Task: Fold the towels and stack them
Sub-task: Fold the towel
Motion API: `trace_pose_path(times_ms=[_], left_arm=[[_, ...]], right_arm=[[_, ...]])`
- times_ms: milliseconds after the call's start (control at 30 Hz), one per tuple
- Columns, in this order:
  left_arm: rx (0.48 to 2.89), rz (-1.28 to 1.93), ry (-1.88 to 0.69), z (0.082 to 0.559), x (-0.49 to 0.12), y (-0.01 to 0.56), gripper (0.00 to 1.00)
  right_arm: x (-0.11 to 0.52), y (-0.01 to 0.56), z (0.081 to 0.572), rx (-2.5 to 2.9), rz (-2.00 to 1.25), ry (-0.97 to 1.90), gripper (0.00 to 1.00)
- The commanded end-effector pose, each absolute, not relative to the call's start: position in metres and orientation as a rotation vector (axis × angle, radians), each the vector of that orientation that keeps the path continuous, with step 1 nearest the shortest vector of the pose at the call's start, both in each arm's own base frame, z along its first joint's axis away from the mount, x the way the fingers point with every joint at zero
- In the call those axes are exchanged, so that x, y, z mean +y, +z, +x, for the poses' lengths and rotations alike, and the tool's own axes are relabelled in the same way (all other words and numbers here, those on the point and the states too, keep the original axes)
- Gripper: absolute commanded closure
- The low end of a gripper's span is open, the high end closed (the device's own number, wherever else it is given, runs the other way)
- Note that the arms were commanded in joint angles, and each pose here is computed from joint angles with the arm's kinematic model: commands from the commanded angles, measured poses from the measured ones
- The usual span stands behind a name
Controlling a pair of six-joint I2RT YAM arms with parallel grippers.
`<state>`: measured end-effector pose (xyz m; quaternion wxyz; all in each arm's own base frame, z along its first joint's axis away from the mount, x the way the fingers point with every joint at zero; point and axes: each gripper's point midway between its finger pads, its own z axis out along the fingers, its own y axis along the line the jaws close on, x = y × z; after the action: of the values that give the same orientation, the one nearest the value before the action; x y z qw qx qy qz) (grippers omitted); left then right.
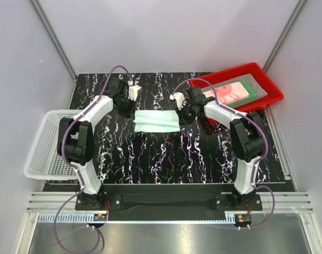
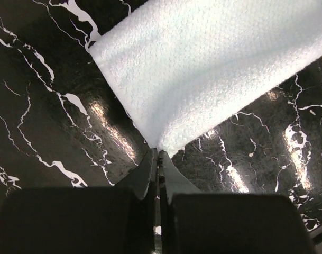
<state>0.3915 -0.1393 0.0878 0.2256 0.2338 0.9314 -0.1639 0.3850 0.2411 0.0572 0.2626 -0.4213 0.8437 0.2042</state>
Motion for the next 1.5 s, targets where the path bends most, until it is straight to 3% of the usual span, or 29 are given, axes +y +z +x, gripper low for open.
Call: trace_pose_path(times_ms=[0, 133, 167, 367, 400, 500, 633, 733, 967, 1167, 1400, 1467], left_arm=[[2.565, 0.613, -0.460, 0.384, -0.138, 0.089, 1.00], [2.703, 0.640, -0.477, 0.357, -0.141, 0.059, 0.90], [2.719, 0.660, -0.462, 0.356, -0.141, 0.058, 0.82], [2.693, 0.583, -0.302, 0.364, -0.126, 0.075, 0.78], [2.667, 0.564, -0.266, 0.372, -0.124, 0.084, 0.74], [2.594, 0.470, -0.234, 0.390, -0.124, 0.109, 0.73], [2.494, 0.353, -0.324, 0.409, -0.140, 0.133, 0.72], [2.432, 0.344, -0.533, 0.411, -0.172, 0.139, 0.72], [2.570, 0.182, -0.609, 0.391, -0.178, 0.074, 0.73], [2.660, 0.067, -0.461, 0.388, -0.161, 0.053, 0.73], [2.652, 0.049, -0.343, 0.391, -0.146, 0.078, 0.71], [2.612, 0.041, -0.298, 0.400, -0.140, 0.103, 0.70]], right_arm=[[0.242, 0.071, 0.383, 2.252, -1.106, 0.549, 1.00], [0.239, 0.053, 0.373, 2.339, -1.082, 0.573, 0.93], [0.239, 0.053, 0.373, 2.345, -1.078, 0.578, 0.86], [0.247, 0.085, 0.366, 2.328, -1.030, 0.652, 0.66], [0.250, 0.092, 0.367, 2.314, -1.016, 0.667, 0.66], [0.259, 0.108, 0.375, 2.293, -0.920, 0.710, 0.71], [0.268, 0.115, 0.388, 2.311, -0.774, 0.752, 0.71], [0.275, 0.106, 0.391, 2.361, -0.744, 0.791, 0.72], [0.258, 0.025, 0.387, 2.595, -0.695, 0.675, 0.79], [0.253, 0.026, 0.388, 2.614, -0.644, 0.641, 0.80], [0.261, 0.063, 0.387, 2.609, -0.506, 0.703, 0.68], [0.257, 0.069, 0.396, 2.596, -0.453, 0.651, 0.58]])
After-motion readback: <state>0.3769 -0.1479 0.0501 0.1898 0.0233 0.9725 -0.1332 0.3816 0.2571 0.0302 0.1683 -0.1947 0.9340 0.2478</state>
